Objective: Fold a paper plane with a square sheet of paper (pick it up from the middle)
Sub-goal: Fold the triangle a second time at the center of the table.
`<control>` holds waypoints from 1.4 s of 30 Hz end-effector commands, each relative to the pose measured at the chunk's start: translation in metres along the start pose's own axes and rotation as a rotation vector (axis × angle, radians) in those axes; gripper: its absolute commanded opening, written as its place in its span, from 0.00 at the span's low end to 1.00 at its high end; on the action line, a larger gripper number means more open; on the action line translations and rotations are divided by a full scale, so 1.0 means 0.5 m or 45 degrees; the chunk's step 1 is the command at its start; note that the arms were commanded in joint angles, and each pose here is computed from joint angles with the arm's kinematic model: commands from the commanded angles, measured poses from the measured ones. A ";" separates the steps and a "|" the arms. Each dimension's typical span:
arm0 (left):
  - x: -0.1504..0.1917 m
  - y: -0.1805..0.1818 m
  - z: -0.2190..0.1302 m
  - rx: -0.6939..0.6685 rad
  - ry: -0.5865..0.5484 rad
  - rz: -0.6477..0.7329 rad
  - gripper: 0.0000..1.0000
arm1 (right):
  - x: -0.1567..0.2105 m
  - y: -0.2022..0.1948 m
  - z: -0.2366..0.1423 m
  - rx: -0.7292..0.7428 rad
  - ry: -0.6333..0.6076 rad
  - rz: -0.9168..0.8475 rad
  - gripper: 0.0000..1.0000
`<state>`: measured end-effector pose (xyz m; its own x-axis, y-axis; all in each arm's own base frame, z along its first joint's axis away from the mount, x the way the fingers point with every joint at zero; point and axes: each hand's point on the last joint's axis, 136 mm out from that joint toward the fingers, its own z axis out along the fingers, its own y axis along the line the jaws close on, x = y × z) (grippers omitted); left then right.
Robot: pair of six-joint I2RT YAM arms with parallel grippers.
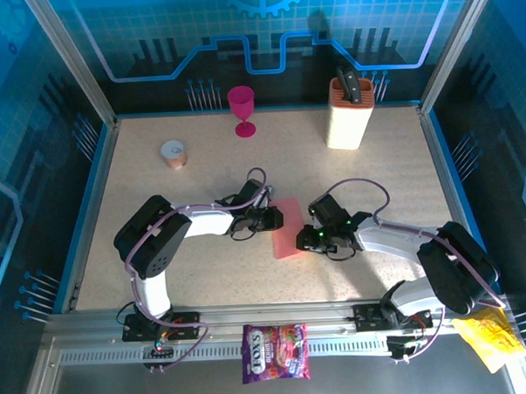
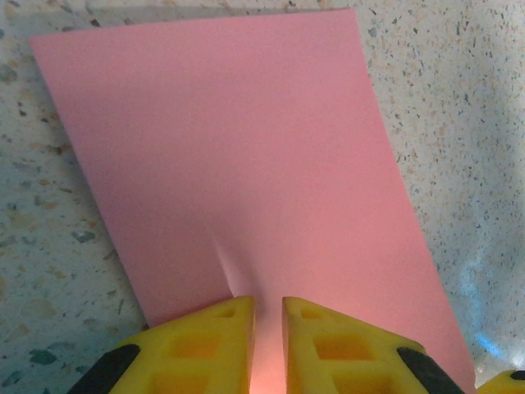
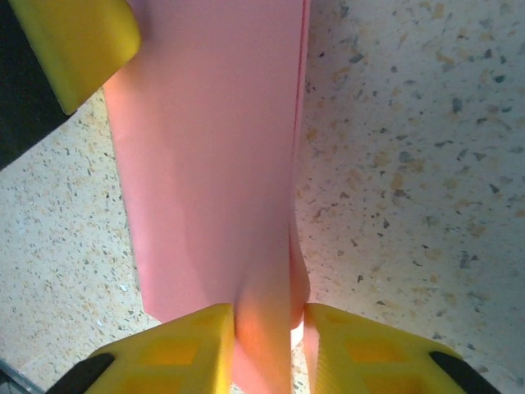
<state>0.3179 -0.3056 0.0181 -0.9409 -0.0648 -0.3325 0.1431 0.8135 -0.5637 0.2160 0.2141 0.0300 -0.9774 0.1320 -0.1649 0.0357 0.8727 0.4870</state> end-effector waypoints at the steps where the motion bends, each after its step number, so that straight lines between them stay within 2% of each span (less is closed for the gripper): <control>1: 0.031 0.038 0.017 -0.064 0.050 0.011 0.19 | -0.002 0.007 -0.014 0.011 -0.013 -0.031 0.26; 17: 0.033 0.039 0.021 -0.060 0.053 0.005 0.19 | 0.003 -0.001 -0.022 0.038 -0.011 -0.044 0.23; 25: 0.033 0.039 0.022 -0.059 0.053 0.004 0.19 | 0.002 0.005 -0.029 0.026 -0.015 -0.050 0.25; 32: 0.036 0.042 0.025 -0.062 0.061 0.006 0.18 | -0.004 0.025 -0.018 -0.037 -0.010 -0.042 0.31; 42: 0.036 0.042 0.024 -0.061 0.059 0.004 0.18 | -0.020 0.029 -0.006 -0.076 -0.006 -0.002 0.31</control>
<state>0.3213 -0.3085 0.0177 -0.9353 -0.0693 -0.3471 0.1527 0.8056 -0.5725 0.2172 0.2167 0.0342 -0.9778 0.1160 -0.1743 0.0135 0.8657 0.5003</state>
